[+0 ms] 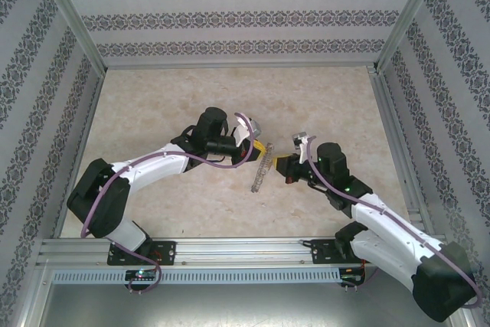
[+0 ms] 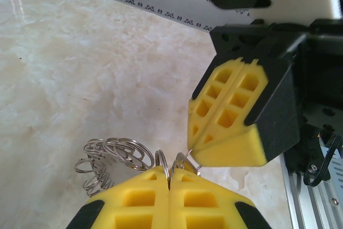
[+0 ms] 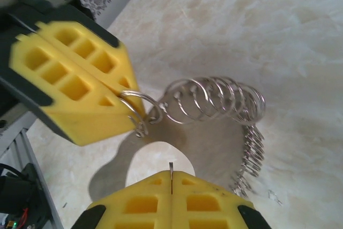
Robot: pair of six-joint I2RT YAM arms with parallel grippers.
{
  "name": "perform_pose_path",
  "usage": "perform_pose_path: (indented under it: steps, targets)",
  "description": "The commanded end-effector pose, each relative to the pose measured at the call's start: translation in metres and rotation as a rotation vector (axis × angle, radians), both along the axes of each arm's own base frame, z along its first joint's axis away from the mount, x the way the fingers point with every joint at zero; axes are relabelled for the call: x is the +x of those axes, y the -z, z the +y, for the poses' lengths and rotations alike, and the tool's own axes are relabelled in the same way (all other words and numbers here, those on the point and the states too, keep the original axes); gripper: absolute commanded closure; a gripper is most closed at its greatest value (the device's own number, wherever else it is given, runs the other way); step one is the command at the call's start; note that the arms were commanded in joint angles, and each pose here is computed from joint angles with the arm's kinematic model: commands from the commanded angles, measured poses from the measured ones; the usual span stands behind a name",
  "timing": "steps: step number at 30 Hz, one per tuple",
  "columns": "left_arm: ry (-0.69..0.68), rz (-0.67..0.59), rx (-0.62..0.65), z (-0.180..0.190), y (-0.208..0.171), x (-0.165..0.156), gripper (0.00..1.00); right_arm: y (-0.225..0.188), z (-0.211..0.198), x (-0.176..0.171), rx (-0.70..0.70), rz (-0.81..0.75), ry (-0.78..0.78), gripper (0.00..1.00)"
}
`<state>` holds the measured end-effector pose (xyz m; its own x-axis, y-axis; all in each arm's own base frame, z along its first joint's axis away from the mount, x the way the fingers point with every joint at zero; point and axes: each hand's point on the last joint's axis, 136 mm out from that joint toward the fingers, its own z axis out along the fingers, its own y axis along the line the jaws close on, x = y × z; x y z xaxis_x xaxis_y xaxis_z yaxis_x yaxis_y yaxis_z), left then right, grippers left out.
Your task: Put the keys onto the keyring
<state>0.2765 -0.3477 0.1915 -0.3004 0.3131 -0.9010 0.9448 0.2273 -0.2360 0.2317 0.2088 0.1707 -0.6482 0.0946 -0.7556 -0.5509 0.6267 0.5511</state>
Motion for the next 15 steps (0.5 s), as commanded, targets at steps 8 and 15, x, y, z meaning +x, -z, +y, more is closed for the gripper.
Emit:
perform_pose_path:
  steps: [8,15]
  targets:
    - [0.121,-0.021,-0.055,-0.006,-0.026,-0.019,1.00,-0.044,0.008,-0.003,0.060,-0.101,-0.067,1.00]
    - [0.151,-0.017,-0.051,-0.005,-0.028,-0.024,1.00,-0.047,0.012,-0.003,0.055,-0.104,-0.095,1.00]
